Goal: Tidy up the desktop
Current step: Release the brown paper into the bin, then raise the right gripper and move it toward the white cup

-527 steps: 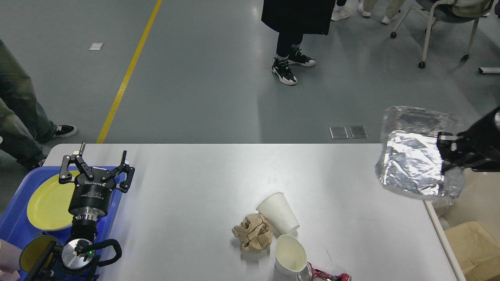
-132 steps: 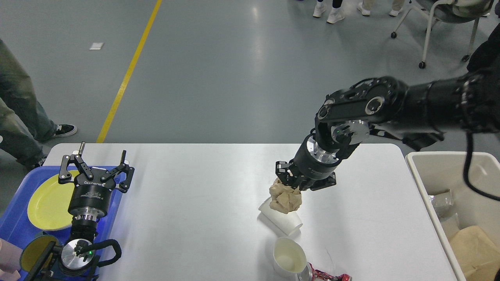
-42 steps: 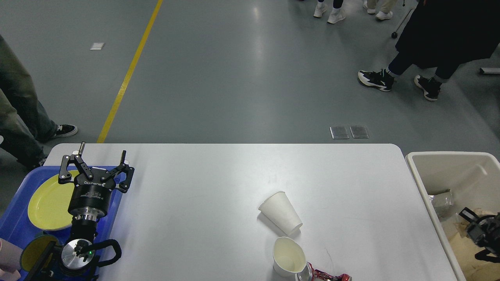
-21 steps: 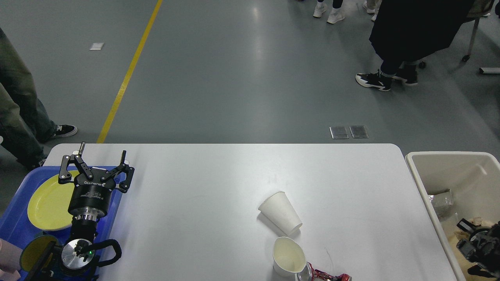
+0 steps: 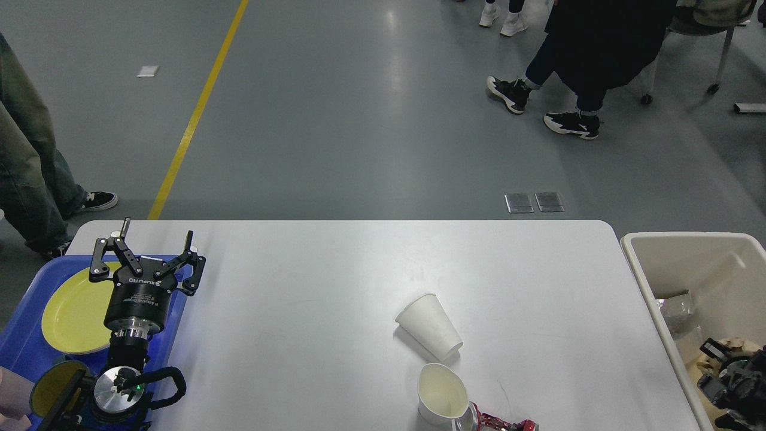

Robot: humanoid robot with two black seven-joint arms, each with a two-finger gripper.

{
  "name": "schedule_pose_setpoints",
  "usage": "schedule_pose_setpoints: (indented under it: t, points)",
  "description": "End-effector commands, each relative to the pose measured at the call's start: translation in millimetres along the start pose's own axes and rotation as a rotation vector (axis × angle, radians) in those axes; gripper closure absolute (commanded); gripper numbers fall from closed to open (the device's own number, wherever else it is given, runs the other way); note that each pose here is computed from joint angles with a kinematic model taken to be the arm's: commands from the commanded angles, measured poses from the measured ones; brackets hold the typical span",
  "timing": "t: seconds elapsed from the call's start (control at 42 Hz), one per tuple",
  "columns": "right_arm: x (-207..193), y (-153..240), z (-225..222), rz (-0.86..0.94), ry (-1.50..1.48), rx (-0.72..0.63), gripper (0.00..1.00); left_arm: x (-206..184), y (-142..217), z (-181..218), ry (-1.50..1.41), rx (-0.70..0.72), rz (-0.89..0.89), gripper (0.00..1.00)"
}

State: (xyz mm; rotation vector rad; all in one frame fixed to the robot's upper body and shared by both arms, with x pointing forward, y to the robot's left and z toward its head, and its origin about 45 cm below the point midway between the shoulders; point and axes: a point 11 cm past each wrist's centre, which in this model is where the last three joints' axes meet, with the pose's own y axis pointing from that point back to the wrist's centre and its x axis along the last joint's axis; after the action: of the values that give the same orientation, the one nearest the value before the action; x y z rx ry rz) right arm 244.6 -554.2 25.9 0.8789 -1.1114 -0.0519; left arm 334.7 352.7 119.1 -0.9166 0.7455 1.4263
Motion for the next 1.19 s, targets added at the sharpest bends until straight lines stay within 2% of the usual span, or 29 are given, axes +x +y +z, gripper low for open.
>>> schedule_pose_setpoints:
  t: [0.0,0.262,0.381,0.428,0.643,0.857,1.023,1.166]
  points:
    - [-0.5,0.1,0.4,0.0,-0.002,-0.001,0.0,0.1,0.0,0.3,0.0,-0.001,0.0,0.04]
    - [-0.6,2.0,-7.1,-0.031,-0.007,0.009,0.0,0.1,0.0,0.3,0.0,-0.001,0.0,0.04]
    - [21.2,5.5,-11.0,-0.094,-0.016,0.011,0.0,-0.2,0.0,-0.3,0.001,0.0,-0.001,0.04]
    - [40.1,11.3,-23.9,-0.117,0.017,0.038,0.0,0.0,0.0,-0.3,0.001,0.0,0.001,0.04]
    - [80.6,47.2,-73.9,-0.251,0.136,0.134,0.0,0.1,0.0,0.3,0.0,-0.001,0.0,0.04]
    - [147.2,140.1,-152.6,-0.414,0.294,0.285,0.0,0.0,0.0,-0.5,0.001,0.001,0.001,0.04]
    - [156.9,208.4,-203.2,-0.506,0.46,0.373,0.0,-0.2,0.0,-0.5,0.001,0.001,-0.001,0.04]
    - [159.9,281.3,-221.7,-0.603,0.622,0.419,0.0,-0.1,0.0,-0.9,0.001,0.003,0.0,0.04]
